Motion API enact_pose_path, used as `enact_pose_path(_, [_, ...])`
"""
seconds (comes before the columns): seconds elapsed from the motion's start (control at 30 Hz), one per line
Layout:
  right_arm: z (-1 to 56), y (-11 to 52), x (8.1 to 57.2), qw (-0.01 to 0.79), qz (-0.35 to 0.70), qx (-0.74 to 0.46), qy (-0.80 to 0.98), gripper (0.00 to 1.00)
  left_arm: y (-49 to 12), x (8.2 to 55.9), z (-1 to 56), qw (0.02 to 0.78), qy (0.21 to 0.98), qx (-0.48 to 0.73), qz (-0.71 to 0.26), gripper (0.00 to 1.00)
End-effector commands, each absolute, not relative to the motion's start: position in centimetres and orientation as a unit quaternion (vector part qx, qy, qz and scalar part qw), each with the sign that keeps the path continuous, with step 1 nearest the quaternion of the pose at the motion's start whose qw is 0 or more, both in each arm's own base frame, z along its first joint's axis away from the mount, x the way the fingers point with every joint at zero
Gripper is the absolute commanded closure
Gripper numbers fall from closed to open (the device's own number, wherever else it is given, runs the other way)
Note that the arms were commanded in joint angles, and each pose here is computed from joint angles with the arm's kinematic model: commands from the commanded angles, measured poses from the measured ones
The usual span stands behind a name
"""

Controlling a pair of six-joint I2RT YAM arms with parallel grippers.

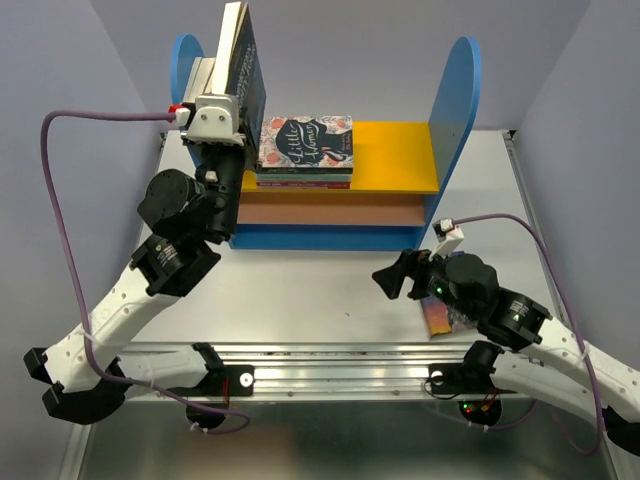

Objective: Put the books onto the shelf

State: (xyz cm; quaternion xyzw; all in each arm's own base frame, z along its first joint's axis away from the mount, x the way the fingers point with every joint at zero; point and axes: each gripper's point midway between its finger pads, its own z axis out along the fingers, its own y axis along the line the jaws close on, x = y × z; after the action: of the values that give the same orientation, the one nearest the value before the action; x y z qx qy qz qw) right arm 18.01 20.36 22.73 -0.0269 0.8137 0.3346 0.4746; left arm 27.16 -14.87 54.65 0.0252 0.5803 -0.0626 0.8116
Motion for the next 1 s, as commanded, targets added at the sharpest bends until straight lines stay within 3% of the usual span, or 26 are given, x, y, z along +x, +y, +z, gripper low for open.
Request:
enact_pose_path(0.0, [24.7, 21.1, 18.3, 0.488, 0.356, -0.028, 0.796, 0.00, -11.8, 27.0, 58.9, 0.847, 0.527, -0.009, -0.073, 1.00])
enact_pose_path(0.33, [24.8, 21.0, 18.1, 0.489, 0.360, -0.029, 0.794, 0.00, -10.8, 32.5, 55.7, 0.824, 0.566, -0.004, -0.033, 1.00])
enact_pose_path(0.97, [23.6, 22.3, 18.0, 0.467, 0.372, -0.037, 0.801, 0.00, -8.9, 33.4, 50.1, 0.809, 0.586, -0.047, -0.023, 1.00])
